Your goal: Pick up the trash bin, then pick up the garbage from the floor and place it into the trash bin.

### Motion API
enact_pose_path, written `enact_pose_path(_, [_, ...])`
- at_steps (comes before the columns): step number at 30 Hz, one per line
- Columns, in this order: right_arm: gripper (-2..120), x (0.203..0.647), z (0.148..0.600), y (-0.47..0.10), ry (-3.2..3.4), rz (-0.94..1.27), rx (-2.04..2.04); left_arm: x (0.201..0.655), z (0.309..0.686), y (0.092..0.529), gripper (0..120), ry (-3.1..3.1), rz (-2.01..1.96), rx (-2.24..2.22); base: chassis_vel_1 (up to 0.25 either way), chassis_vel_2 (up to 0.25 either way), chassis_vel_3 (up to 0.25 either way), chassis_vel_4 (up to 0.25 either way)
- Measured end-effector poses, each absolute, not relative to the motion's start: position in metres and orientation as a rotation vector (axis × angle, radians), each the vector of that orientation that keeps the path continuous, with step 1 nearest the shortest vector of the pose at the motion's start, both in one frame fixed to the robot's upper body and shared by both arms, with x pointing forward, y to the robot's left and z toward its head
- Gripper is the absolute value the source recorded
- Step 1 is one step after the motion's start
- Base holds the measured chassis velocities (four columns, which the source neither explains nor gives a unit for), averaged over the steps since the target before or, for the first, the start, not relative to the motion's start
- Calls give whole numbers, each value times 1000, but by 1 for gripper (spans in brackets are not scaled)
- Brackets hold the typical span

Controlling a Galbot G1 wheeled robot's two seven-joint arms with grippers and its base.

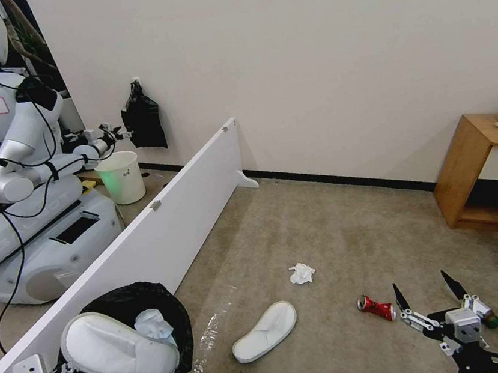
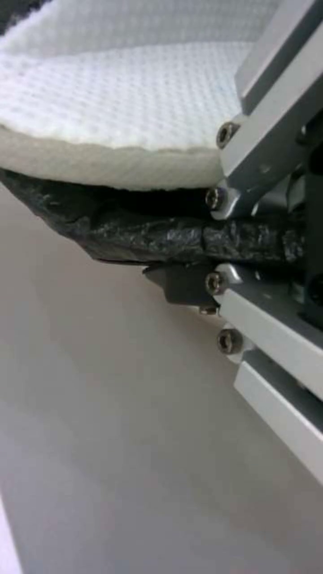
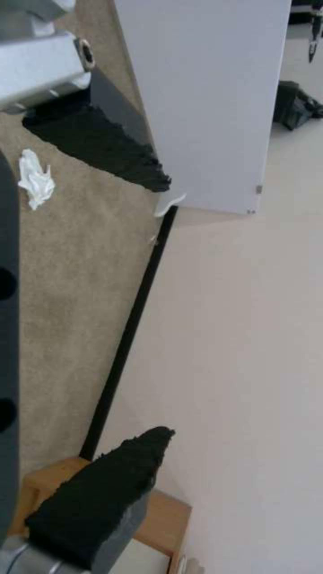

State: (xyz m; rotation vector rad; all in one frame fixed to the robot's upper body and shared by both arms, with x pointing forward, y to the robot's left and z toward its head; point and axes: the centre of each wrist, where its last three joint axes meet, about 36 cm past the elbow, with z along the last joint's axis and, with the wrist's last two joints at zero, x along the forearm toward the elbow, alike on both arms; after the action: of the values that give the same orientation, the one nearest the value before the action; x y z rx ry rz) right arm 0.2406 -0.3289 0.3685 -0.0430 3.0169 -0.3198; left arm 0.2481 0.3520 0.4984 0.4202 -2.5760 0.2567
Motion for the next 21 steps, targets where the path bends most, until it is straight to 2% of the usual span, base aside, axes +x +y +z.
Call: enact_pose_path(21, [100, 244, 367, -331, 3020, -313, -37, 246, 506, 340, 2, -2507, 386, 310, 0, 0, 0, 0])
